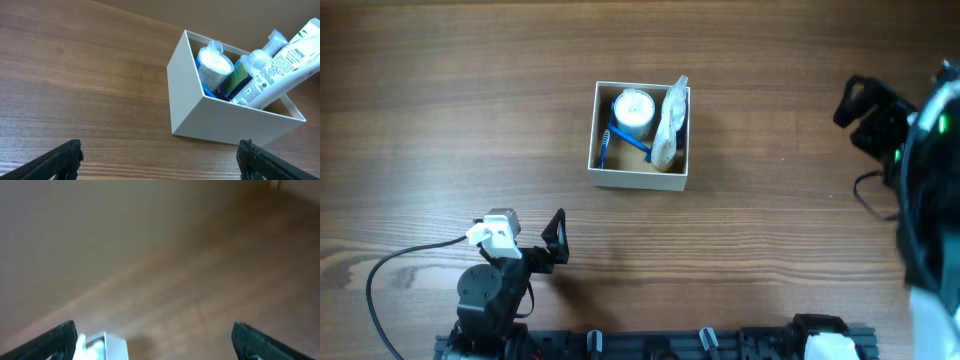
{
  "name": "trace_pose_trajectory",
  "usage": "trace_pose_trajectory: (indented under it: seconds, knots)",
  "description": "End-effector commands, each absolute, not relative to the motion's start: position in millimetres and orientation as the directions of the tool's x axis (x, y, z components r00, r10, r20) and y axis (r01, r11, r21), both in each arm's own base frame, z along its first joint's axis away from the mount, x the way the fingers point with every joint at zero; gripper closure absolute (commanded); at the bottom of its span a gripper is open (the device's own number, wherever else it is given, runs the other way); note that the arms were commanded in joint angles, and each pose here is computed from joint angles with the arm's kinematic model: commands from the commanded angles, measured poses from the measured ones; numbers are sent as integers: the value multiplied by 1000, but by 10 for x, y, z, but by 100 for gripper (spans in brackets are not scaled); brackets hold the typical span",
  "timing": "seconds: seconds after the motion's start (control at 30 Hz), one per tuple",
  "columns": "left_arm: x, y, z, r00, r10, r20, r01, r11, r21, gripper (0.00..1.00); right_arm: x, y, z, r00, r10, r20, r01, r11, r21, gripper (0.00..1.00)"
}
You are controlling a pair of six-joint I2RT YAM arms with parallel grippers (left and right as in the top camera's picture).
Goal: Pack container
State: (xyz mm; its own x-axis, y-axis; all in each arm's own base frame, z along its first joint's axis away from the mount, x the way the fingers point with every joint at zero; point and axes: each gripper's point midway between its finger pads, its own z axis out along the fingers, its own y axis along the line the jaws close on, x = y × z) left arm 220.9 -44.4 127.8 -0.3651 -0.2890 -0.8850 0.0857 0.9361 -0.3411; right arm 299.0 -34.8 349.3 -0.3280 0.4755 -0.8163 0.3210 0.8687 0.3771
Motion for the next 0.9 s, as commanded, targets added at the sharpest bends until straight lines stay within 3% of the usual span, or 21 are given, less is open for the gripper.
trace_pose_trajectory:
  seconds: [0.0,0.23,0.43,0.87]
  knots:
    - [2221,-401,1281,-350,-281,-894,72,943,-325,0,2777,-382,3105,-274,466,-841,323,869,376,0]
    - [2221,-401,1281,-350,-281,-894,72,943,-325,0,2331,-346,2334,-232,375,-898,269,912,311,0]
    - [2221,-401,1281,-350,-281,-894,72,943,-325,0,2212,-314,1921,-232,376,-897,256,913,317,0]
    - [2221,-401,1281,-350,-281,-894,72,943,-325,0,2204,-282,1513,-192,424,-885,239,895,377,0]
